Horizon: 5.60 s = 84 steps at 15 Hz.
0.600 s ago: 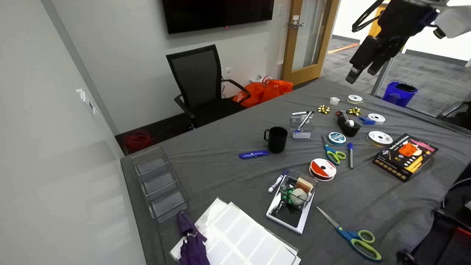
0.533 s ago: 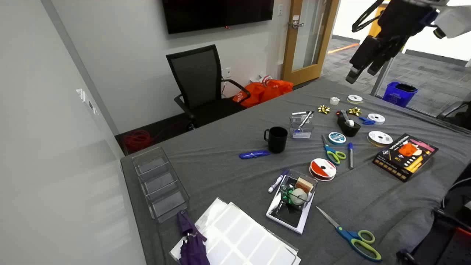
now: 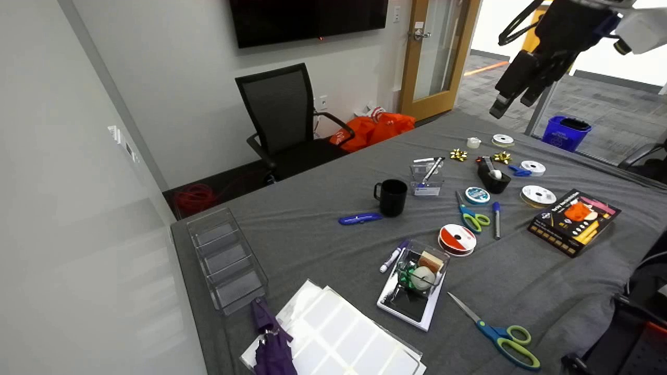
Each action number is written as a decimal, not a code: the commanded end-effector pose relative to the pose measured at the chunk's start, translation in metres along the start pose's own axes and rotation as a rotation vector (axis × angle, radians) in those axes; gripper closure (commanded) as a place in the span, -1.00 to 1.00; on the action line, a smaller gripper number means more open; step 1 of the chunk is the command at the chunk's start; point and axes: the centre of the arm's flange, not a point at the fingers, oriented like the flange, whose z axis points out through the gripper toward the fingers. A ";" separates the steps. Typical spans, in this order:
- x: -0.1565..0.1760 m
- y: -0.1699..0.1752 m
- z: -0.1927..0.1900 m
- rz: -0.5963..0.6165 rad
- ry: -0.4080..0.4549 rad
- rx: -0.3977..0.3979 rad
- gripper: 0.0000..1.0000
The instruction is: Remove the marker from the tray
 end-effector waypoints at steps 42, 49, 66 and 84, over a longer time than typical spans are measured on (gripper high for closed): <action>0.134 0.106 0.259 1.209 0.022 -0.160 -1.00; 0.136 0.126 0.331 1.329 -0.017 -0.114 -1.00; 0.178 0.191 0.414 1.441 0.037 -0.264 -1.00; 0.246 0.237 0.367 1.355 0.044 -0.377 -1.00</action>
